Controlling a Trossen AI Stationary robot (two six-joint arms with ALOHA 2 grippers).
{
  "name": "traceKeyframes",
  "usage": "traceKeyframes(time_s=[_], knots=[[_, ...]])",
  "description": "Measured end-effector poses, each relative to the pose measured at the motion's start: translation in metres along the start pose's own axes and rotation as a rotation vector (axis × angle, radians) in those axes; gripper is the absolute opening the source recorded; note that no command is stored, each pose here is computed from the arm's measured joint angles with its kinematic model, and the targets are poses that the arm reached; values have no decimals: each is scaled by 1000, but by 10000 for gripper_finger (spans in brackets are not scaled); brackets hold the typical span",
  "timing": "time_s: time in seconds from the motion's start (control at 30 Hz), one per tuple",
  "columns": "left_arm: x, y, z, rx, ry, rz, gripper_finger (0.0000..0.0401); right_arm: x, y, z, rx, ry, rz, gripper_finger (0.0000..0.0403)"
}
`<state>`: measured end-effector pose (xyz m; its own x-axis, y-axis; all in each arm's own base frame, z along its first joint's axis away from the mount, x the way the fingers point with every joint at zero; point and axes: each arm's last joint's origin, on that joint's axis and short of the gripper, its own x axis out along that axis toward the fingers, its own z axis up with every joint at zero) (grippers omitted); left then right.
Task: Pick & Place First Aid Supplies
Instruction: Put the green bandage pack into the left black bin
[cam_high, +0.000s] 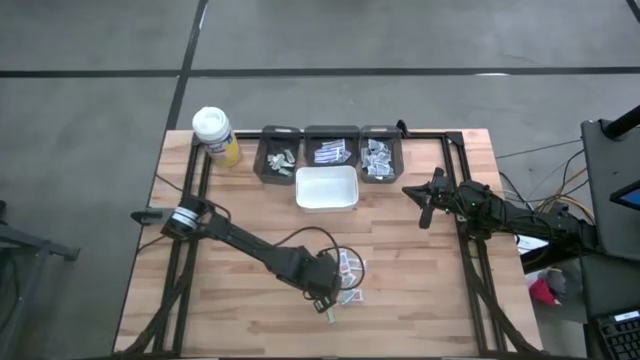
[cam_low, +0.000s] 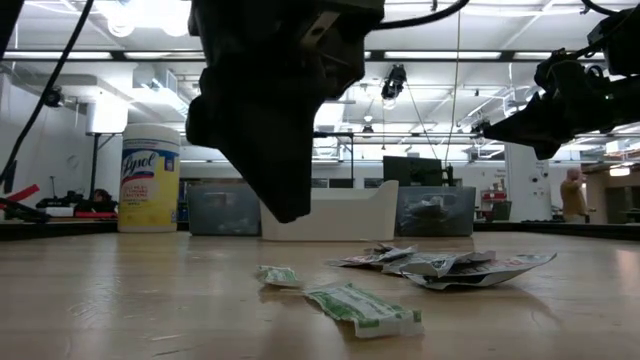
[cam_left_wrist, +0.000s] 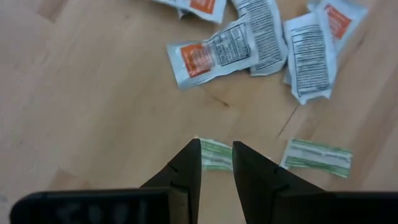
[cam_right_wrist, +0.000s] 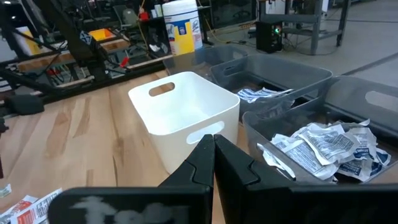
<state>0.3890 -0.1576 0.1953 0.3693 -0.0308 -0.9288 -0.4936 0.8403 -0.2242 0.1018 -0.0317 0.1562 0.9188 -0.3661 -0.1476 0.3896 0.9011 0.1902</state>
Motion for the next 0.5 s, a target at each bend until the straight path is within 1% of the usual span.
traceKeyframes(time_s=[0.1, 0.27, 0.5], knots=[[2, 1, 1, -25, 3, 4, 85, 0, 0, 0, 0, 0, 0, 8], [3, 3, 3, -32, 2, 8, 85, 0, 0, 0, 0, 1, 0, 8], [6, 5, 1, -10, 31, 0, 85, 0, 0, 0, 0, 1, 0, 8]])
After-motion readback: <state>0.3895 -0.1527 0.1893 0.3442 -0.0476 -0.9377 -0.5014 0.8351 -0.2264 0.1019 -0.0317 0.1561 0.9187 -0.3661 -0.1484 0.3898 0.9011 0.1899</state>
